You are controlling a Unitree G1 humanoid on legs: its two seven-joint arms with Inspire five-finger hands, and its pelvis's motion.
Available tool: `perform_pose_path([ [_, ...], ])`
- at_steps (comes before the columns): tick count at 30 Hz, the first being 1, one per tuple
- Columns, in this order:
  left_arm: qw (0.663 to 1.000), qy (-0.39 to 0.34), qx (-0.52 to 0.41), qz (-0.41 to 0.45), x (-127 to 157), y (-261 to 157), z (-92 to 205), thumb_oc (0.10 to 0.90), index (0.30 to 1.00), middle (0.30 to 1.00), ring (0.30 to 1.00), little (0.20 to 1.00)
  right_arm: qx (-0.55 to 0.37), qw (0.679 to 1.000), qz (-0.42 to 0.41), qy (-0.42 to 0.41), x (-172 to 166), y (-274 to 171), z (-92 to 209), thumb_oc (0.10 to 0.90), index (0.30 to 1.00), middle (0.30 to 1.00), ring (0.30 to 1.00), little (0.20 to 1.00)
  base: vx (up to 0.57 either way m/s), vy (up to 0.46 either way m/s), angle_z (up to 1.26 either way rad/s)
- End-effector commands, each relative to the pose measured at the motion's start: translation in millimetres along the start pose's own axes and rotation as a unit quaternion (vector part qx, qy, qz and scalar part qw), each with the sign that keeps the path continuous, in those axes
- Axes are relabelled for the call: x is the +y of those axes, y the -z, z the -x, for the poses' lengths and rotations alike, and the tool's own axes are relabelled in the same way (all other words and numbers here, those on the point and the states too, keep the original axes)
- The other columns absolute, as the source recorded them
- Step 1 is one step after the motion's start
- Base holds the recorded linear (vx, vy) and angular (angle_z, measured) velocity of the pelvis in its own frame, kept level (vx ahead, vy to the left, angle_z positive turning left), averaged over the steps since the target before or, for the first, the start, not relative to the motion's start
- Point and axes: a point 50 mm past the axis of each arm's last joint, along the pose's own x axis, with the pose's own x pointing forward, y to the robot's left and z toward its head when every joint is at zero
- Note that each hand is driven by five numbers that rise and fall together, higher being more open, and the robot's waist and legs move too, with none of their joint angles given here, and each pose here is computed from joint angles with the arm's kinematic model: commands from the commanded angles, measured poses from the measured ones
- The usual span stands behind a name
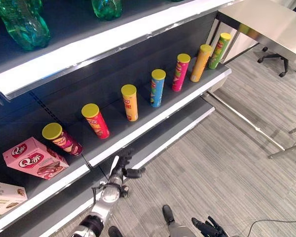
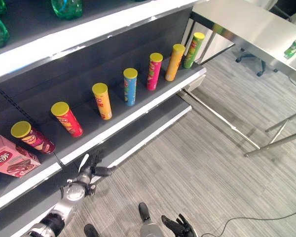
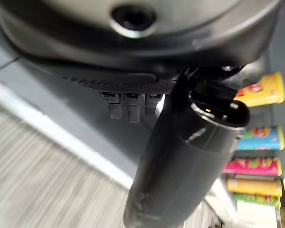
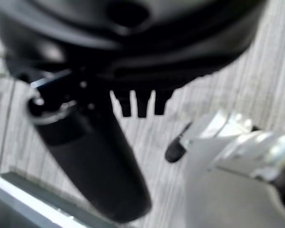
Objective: Put the goods on the table back onto the shelves and tidy them up.
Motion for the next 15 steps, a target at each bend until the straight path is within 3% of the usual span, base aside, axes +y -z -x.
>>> perform_pose_path([
  [1, 0.992, -0.005, -0.124, 0.037, 17, -48, -5, 0.8, 0.9, 0.9, 0.9, 0.9, -0.007, 0.999, -0.039, 0.035, -11, 3, 2, 0.8, 0.9, 0.9, 0.9, 0.9, -0.03, -0.012, 0.11],
  [6, 0.999, 0.005, -0.032, 0.042, 13, 1, 10, 0.8, 0.9, 0.9, 0.9, 0.9, 0.009, 0.996, -0.064, 0.061, -19, 6, 1, 0.8, 0.9, 0.9, 0.9, 0.9, -0.03, -0.021, 0.27],
  [8, 0.996, 0.019, 0.09, 0.017, -2, 53, 21, 0.8, 0.9, 0.9, 0.9, 0.9, 0.017, 0.995, -0.068, 0.072, -21, 7, 1, 0.8, 0.9, 0.9, 0.9, 0.9, -0.04, -0.02, 0.28],
  [9, 0.996, 0.019, 0.09, 0.017, -3, 52, 21, 0.8, 0.9, 0.9, 0.9, 0.9, 0.017, 0.995, -0.068, 0.072, -22, 6, 0, 0.8, 0.9, 0.9, 0.9, 0.9, -0.01, 0.001, 0.18],
  [10, 0.983, 0.026, 0.179, -0.012, -8, 88, 37, 0.8, 0.9, 0.9, 0.9, 0.9, 0.033, 0.995, -0.056, 0.077, -26, 11, 2, 0.8, 0.9, 0.9, 0.9, 0.9, 0.0, 0.004, 0.24],
  [15, 0.952, 0.0, 0.305, 0.016, -9, 132, 70, 0.8, 0.9, 0.9, 0.9, 0.9, 0.046, 0.995, -0.043, 0.077, -26, 13, 2, 0.8, 0.9, 0.9, 0.9, 0.9, -0.04, -0.003, 0.21],
])
